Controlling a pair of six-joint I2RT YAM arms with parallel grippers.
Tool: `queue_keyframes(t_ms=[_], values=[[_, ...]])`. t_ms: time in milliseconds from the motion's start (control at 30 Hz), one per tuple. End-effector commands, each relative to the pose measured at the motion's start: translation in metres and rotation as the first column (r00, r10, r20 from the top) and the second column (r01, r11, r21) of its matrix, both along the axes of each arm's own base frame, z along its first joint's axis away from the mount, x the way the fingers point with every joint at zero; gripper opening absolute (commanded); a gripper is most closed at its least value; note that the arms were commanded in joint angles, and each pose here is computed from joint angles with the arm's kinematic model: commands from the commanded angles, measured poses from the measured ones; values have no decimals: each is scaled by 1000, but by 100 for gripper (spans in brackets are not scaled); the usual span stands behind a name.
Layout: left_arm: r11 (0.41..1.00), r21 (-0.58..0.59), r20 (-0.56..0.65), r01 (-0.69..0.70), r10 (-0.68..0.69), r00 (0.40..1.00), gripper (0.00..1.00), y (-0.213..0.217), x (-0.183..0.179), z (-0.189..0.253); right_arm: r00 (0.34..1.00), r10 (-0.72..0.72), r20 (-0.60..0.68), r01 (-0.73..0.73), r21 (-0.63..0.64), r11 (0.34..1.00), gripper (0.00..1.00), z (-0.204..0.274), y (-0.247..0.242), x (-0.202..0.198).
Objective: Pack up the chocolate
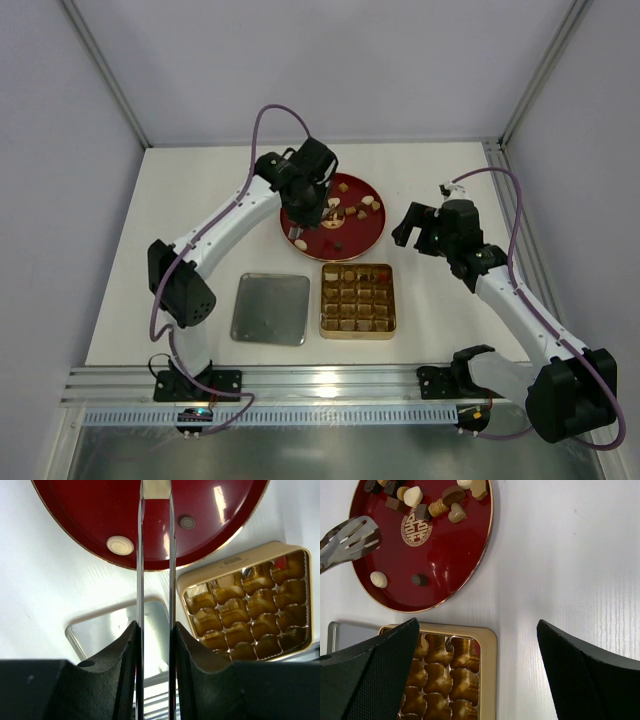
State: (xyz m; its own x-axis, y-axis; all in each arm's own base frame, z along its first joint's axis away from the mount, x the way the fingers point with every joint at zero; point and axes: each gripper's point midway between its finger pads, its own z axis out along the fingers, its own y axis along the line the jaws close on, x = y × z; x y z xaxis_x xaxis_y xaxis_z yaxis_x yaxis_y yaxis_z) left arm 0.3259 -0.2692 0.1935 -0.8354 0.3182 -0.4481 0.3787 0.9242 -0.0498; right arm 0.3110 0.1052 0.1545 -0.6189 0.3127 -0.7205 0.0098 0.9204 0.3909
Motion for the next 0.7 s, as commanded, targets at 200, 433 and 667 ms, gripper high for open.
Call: queue_keyframes(t_ms=[200,433,667], values=[[991,-101,80,83,-75,994,28,-11,-67,50,998,-9,56,9,8,1000,100,21,0,10],[984,-108,92,140,-130,987,28,-24,-113,55,998,-21,60,21,5,1000,100,20,-3,8],[982,-107,75,153,-145,987,28,-27,-150,37,998,-28,54,28,0,1000,100,17,-5,5]])
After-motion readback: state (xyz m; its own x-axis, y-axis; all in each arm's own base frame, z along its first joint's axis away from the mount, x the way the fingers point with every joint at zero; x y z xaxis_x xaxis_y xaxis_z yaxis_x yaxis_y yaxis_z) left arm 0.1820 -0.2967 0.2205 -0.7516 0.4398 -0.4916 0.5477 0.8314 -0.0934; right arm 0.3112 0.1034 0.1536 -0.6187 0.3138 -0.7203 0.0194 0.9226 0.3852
